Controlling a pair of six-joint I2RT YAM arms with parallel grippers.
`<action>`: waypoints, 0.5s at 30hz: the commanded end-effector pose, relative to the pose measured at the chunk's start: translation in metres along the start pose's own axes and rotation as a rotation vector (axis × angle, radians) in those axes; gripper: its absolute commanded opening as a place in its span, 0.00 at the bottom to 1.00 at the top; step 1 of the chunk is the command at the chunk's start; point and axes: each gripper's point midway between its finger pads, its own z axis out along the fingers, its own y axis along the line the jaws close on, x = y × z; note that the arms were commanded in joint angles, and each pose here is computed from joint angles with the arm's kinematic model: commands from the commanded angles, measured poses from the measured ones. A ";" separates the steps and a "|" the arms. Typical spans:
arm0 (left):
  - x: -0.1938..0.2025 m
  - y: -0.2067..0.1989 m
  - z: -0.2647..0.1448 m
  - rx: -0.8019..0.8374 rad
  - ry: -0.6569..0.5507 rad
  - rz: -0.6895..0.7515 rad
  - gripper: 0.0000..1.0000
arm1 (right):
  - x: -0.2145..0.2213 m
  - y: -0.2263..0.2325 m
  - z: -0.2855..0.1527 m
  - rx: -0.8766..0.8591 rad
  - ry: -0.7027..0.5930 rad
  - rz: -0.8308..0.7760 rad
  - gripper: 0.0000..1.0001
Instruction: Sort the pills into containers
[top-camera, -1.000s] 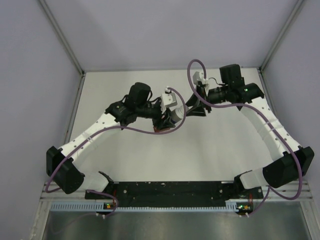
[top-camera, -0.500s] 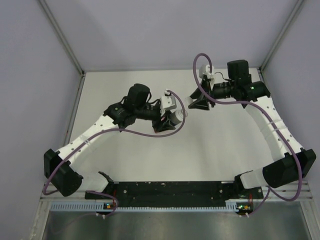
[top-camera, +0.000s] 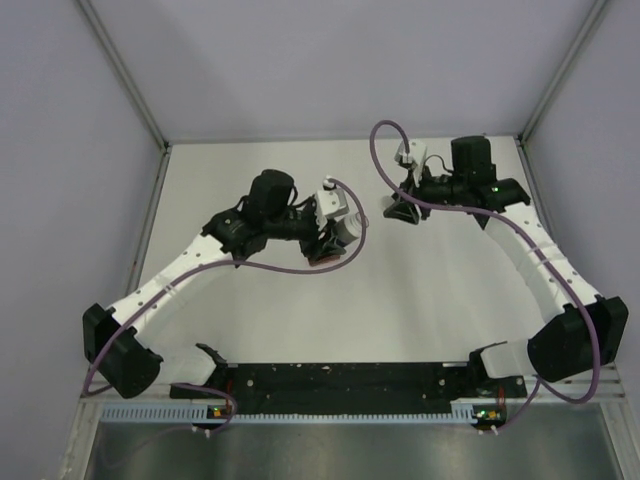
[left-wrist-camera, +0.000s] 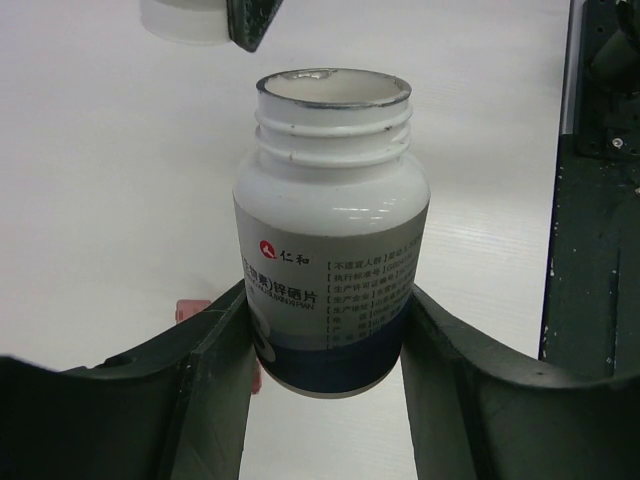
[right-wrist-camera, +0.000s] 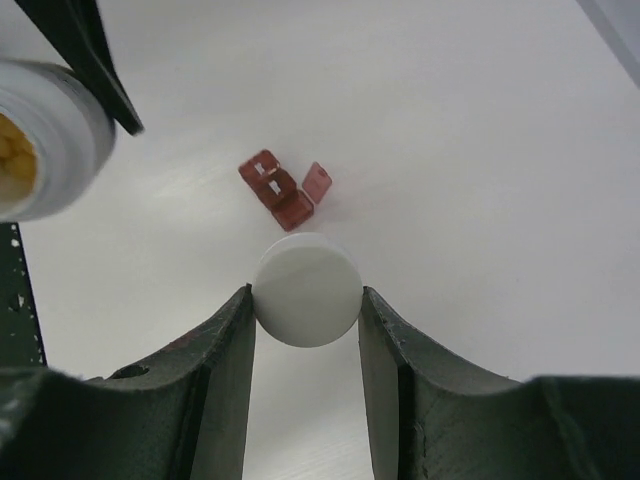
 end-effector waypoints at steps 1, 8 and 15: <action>-0.021 0.013 -0.014 -0.085 -0.070 0.036 0.00 | 0.018 -0.037 -0.003 0.220 0.032 0.031 0.33; -0.014 0.020 -0.016 -0.110 -0.066 0.031 0.00 | 0.073 -0.070 0.005 0.414 0.116 0.127 0.34; -0.008 0.023 -0.022 -0.133 -0.063 0.017 0.00 | 0.139 -0.086 0.028 0.488 0.202 0.249 0.35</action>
